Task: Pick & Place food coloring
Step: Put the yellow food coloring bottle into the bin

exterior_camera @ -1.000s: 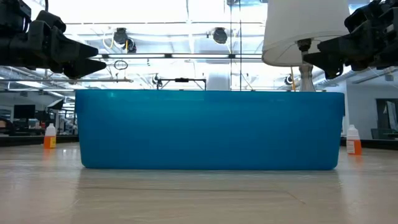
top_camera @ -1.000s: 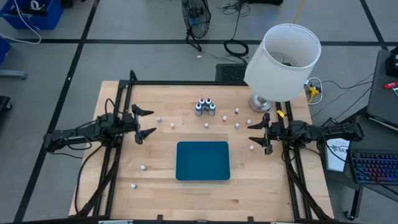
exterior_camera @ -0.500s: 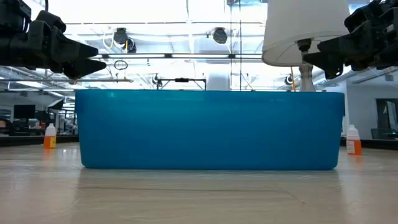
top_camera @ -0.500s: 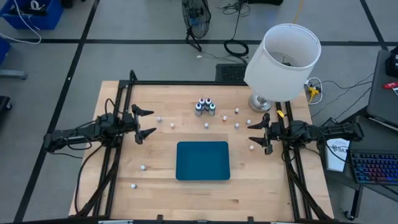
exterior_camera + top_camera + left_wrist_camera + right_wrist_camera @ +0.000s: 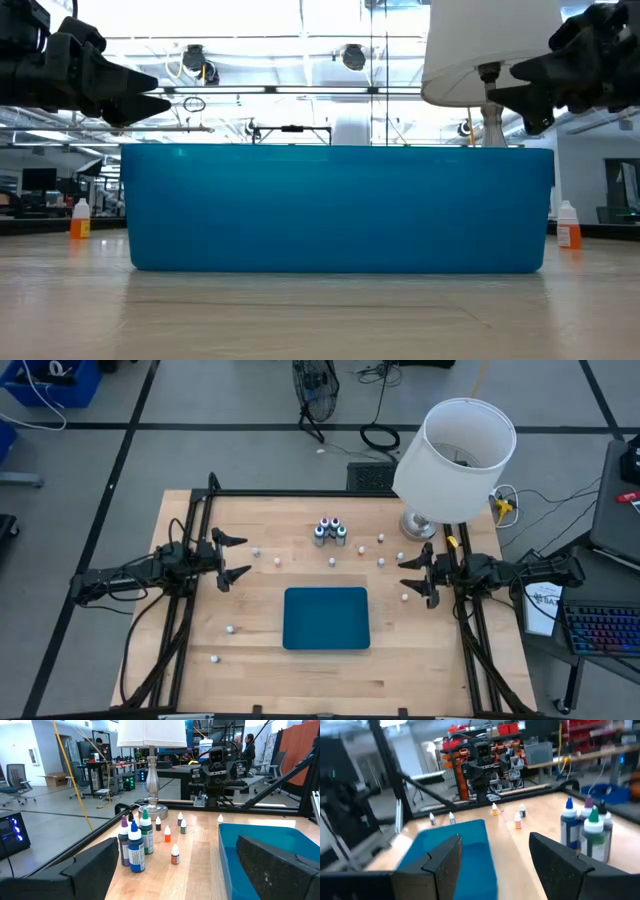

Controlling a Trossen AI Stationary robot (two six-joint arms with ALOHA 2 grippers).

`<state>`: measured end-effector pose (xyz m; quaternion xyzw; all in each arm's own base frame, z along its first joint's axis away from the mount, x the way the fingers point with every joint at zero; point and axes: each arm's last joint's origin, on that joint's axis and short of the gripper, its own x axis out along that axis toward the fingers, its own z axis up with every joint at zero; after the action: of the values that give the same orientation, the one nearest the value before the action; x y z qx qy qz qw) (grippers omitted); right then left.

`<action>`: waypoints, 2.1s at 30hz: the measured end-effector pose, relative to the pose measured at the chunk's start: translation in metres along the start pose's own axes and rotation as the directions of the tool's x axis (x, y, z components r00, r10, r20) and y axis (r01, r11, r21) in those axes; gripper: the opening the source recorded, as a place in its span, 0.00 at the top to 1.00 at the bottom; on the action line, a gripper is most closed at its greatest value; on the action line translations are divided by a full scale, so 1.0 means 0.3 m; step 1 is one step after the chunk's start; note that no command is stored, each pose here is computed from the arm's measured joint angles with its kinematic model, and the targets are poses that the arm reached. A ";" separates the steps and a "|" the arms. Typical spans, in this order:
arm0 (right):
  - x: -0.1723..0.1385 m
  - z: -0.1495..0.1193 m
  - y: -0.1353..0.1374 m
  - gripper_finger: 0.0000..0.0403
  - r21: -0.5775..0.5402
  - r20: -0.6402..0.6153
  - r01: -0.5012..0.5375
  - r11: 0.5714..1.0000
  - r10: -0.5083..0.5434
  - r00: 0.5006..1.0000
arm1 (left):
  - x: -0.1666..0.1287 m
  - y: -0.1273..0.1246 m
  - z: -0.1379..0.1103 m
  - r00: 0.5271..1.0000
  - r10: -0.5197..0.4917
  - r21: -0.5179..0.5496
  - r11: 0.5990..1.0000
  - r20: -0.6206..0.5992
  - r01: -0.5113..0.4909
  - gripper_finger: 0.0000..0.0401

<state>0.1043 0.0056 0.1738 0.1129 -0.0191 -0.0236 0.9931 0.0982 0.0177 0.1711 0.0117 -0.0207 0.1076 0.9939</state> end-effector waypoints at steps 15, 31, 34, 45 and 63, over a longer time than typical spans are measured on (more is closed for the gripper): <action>-0.004 0.083 0.021 0.46 0.164 -0.164 0.033 0.986 -0.005 0.986 | 0.000 0.000 0.000 1.000 0.000 0.000 1.000 0.000 0.000 0.00; 0.231 0.168 0.086 0.50 -0.105 -0.968 0.548 0.830 -0.212 0.137 | 0.000 0.000 0.000 1.000 0.000 0.000 1.000 0.000 0.000 0.00; 0.274 0.111 0.086 0.50 -0.112 -0.986 0.570 0.814 -0.164 0.041 | 0.000 0.000 0.000 1.000 0.000 0.000 1.000 0.000 0.000 0.00; 0.340 0.013 0.064 0.50 -0.239 -0.963 0.578 0.780 -0.265 -0.042 | 0.000 0.000 0.000 1.000 0.000 0.000 1.000 0.000 0.000 0.00; 0.336 -0.062 0.048 0.50 -0.219 -0.967 0.583 0.782 -0.254 -0.023 | 0.000 0.000 0.000 1.000 0.000 0.000 1.000 0.000 0.000 0.00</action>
<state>0.2063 0.0185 0.1621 0.2251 0.6610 -0.2432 0.6732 0.0982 0.0177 0.1711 0.0117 -0.0206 0.1078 0.9939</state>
